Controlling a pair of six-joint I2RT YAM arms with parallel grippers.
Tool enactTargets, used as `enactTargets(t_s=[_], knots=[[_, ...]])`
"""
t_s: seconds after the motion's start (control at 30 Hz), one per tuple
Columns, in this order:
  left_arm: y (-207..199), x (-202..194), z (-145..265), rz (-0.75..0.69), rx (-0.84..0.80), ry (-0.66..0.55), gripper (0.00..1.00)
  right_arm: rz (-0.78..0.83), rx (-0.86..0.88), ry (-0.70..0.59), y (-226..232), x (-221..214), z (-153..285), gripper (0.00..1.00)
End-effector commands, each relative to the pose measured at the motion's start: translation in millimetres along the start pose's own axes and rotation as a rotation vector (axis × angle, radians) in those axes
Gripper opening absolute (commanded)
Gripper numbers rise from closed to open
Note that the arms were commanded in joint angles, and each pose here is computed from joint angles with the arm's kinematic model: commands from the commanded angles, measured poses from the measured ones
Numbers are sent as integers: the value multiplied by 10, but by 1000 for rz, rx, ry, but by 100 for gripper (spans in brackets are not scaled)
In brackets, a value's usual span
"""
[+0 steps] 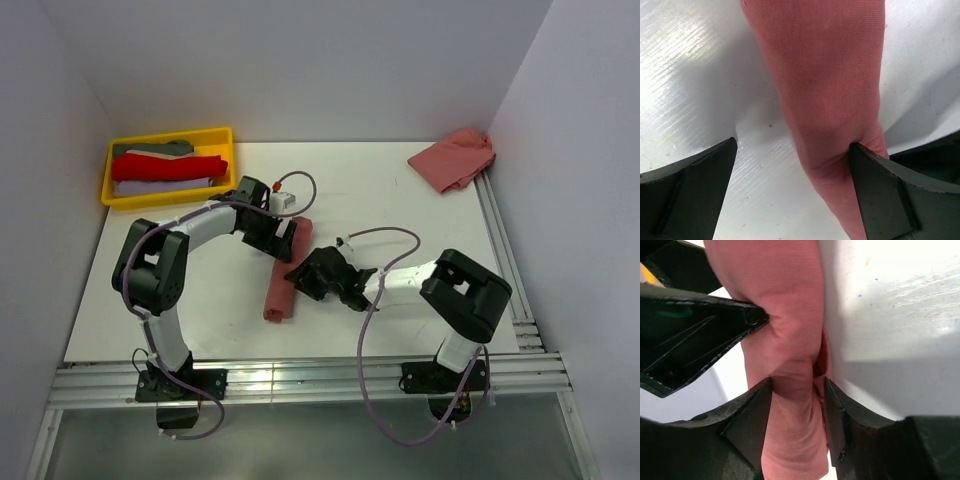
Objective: Roll the t-shirts
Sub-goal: Place the rolled tshirt into the container
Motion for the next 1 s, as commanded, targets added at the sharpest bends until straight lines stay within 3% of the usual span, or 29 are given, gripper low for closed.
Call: enactTargets(t_s=[0.0,0.13,0.3,0.43,0.63,0.97], knots=[[154,-115,-129,-11,107,52,99,148,-192,-104,-76,58,109,54],[141,-112,-134,-16,106,55,99,196,-226,-113,-5,-6,100,59],[127,-117,-145,-15,96,60,99,201,-244,-100,-7,-57,17,56],[96,-102,-141,-16,70,59,99,202,-302,-104,-106,-66,-30,35],[26,-57,-104,-16,16,48,99,197,-352,-103,-215,-64,-28,18],[-115,-28,-81,-18,-123,50,99,194,-390,-86,-329,-82,-47,13]])
Point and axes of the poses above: each gripper's point midway between its finger pads, its own z axis back along the fingers, its own y axis along the line the jaws close on, x = y × z, the point moved 6 cm from there along z, back along the fingers, and after that the axes turned 1 degree about -z, right-handed, at the moved point
